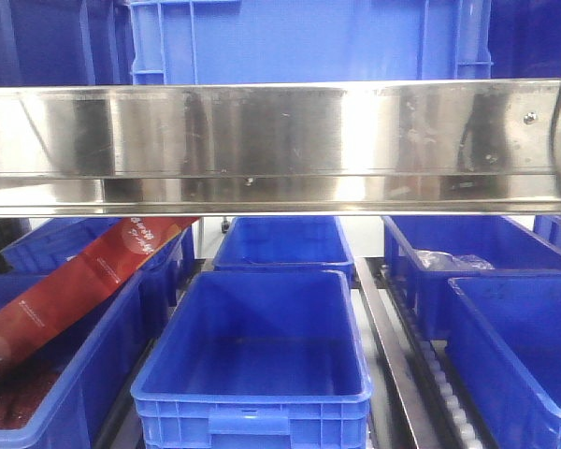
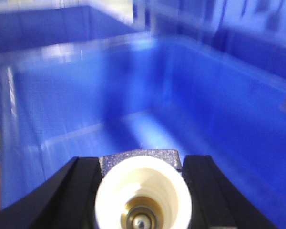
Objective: Place valve from conveyor to right shelf box
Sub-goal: 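Lower both valves into the blue bin and open both grippers, then raise both open grippers up out of the blue bin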
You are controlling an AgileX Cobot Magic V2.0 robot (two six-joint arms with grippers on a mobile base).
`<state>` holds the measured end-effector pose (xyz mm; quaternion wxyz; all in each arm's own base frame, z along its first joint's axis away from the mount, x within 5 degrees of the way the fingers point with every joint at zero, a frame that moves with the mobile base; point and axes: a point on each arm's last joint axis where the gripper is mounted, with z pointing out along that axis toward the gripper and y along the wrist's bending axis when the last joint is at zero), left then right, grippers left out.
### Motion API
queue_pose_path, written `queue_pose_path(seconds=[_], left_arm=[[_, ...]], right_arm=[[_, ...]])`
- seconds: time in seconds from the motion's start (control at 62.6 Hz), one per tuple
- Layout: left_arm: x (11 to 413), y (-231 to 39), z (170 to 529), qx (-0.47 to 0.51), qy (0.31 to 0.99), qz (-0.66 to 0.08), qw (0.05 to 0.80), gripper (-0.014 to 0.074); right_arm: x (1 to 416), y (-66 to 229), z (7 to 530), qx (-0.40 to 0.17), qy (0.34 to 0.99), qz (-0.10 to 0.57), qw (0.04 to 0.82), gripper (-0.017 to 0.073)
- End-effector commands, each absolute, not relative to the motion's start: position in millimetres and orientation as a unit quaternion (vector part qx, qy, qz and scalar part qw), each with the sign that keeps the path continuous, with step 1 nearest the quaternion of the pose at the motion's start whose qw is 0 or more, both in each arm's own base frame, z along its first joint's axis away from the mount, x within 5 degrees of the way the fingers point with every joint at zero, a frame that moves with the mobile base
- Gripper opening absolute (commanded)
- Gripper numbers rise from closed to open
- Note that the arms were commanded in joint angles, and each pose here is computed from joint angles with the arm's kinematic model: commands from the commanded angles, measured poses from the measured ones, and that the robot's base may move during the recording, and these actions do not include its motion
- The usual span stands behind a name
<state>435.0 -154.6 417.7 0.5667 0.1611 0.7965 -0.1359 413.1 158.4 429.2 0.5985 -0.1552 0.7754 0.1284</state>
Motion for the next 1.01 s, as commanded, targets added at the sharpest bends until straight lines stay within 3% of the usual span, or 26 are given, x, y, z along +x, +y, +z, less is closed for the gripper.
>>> queue_pose_path(seconds=[0.0,0.096,0.176,0.271,0.351,0.495,0.543,0.655,0.846,0.894,0.99], left_arm=[[438.3,-157.3,425.9,0.150,0.773,-0.144,0.600,-0.0111],[446.2,-159.9,413.0,0.151,0.781,-0.143,0.589,-0.0104],[448.4,-161.1,406.0,0.154,0.790,-0.142,0.576,-0.0023],[449.2,-161.6,402.9,0.156,0.794,-0.142,0.570,0.0147],[449.2,-161.6,402.9,0.156,0.795,-0.142,0.570,0.0350],[449.1,-161.6,402.9,0.156,0.795,-0.142,0.569,0.0569],[448.5,-161.4,404.3,0.156,0.794,-0.142,0.570,0.0606],[442.2,-159.4,418.6,0.156,0.785,-0.144,0.582,0.0599],[409.4,-148.3,474.0,0.168,0.764,-0.141,0.606,0.0595],[399.0,-144.3,486.2,0.174,0.764,-0.133,0.607,0.0577],[377.7,-133.5,509.4,0.187,0.763,-0.102,0.610,0.0488]], right_arm=[[415.9,159.6,440.0,-0.150,0.746,0.130,0.636,-0.0162],[420.9,161.5,431.9,-0.151,0.753,0.129,0.628,-0.0161],[423.0,162.6,425.3,-0.154,0.763,0.127,0.614,-0.0081],[423.3,163.1,420.4,-0.158,0.775,0.126,0.599,0.0143],[422.0,162.9,419.3,-0.160,0.781,0.125,0.590,0.0369],[419.4,162.1,420.3,-0.162,0.786,0.125,0.583,0.0563],[418.3,161.8,420.9,-0.163,0.788,0.124,0.580,0.0567],[410.9,159.1,431.6,-0.162,0.782,0.126,0.588,0.0559],[380.2,147.9,471.2,-0.160,0.759,0.131,0.617,0.0549],[371.7,144.8,480.5,-0.160,0.754,0.132,0.623,0.0520],[350.0,136.8,502.8,-0.159,0.740,0.134,0.640,0.0377]])
